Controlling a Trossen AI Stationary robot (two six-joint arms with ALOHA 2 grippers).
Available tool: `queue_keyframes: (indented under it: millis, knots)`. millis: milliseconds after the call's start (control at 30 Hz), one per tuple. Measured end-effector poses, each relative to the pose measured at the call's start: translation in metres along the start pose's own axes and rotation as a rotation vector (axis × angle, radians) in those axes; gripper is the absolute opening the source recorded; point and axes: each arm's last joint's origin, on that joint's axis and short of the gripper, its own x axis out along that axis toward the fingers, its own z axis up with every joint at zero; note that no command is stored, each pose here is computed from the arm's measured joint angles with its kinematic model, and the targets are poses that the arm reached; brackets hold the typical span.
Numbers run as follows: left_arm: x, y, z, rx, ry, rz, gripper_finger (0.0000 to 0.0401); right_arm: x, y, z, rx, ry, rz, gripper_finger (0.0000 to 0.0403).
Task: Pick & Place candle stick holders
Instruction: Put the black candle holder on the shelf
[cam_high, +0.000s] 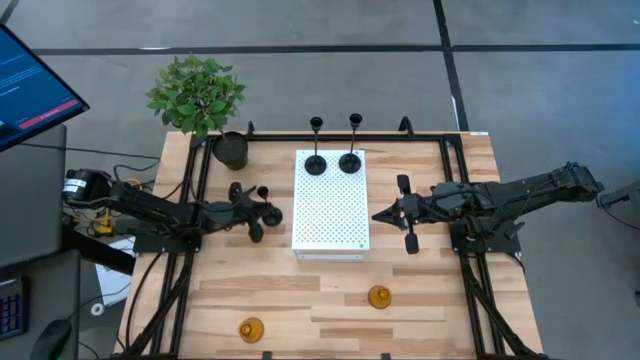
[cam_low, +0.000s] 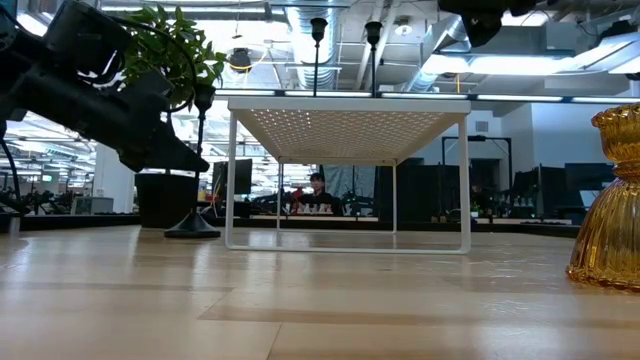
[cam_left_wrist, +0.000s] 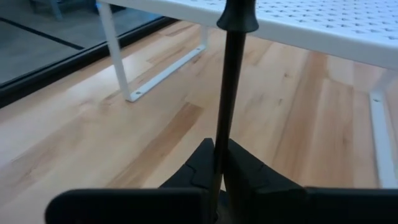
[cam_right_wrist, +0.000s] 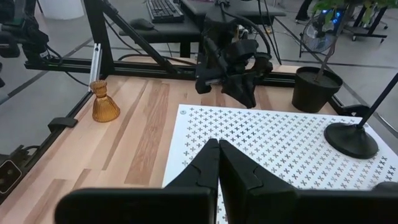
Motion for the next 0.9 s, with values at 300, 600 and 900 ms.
queue_keyframes:
  millis: [300,600,900]
  knots:
    - [0.001,-0.006,0.020,0.051,-0.003,-0.006,0.0017,0.000,0.000,-0.001,-0.001,0.006,0.001,0.0000]
    - [-0.004,-0.014,0.086,0.165,0.074,0.132,0.0017,0.000,0.000,-0.002,-0.003,0.017,0.003,0.0000]
    - [-0.020,-0.025,0.171,0.240,-0.126,0.086,0.0017,0.000,0.000,-0.003,-0.005,0.034,0.002,0.0000]
